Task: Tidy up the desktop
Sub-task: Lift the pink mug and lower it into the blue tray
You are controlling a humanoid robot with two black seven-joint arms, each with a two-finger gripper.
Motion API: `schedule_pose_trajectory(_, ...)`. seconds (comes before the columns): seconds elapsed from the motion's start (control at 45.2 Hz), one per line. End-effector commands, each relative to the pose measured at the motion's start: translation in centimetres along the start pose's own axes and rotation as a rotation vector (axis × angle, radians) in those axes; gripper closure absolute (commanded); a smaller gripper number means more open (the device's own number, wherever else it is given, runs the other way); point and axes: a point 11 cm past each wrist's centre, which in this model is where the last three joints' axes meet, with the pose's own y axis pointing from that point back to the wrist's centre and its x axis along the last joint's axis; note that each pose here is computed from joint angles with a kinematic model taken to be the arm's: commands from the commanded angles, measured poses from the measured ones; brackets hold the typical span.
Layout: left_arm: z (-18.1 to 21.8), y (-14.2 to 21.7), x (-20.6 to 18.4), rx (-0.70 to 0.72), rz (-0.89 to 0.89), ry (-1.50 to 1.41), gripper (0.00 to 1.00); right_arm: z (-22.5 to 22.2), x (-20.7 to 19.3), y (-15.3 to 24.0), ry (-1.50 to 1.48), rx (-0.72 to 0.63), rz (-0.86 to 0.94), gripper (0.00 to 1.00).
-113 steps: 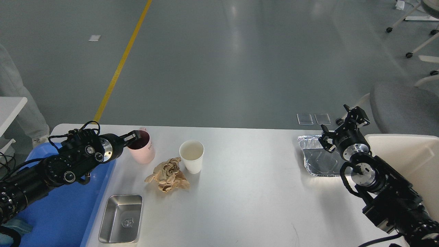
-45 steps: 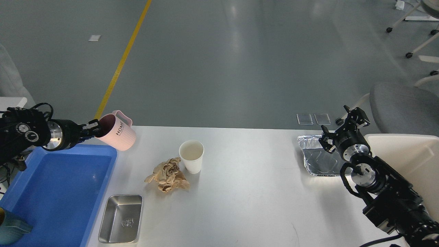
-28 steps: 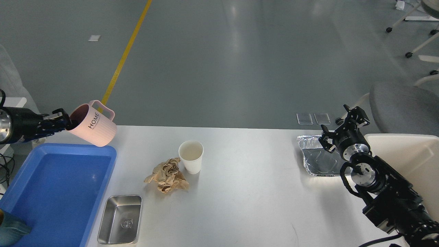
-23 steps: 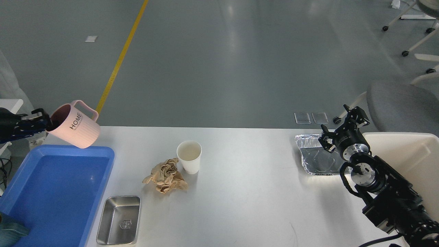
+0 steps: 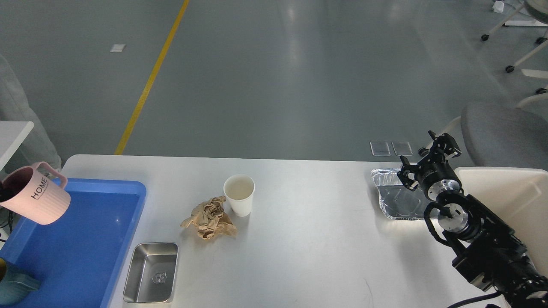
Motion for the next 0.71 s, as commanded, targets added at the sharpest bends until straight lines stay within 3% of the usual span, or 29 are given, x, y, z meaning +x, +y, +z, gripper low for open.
schedule_pose_trajectory(0.0, -2.0, -1.4, -1.9, 0.065, -0.022, -0.024, 1.00, 0.0, 0.0, 0.0, 0.000, 0.000, 0.000, 0.00)
schedule_pose_trajectory(0.199, -4.6, -3.0, -4.8, 0.119, -0.030, 0.000, 1.00, -0.1, 0.0, 0.0, 0.000, 0.001, 0.000, 0.00)
schedule_pose_trajectory(0.685, -3.4, -7.0, -9.4, 0.076, -0.110, 0.000, 1.00, 0.1, 0.2, 0.1, 0.000, -0.002, 0.002, 0.00)
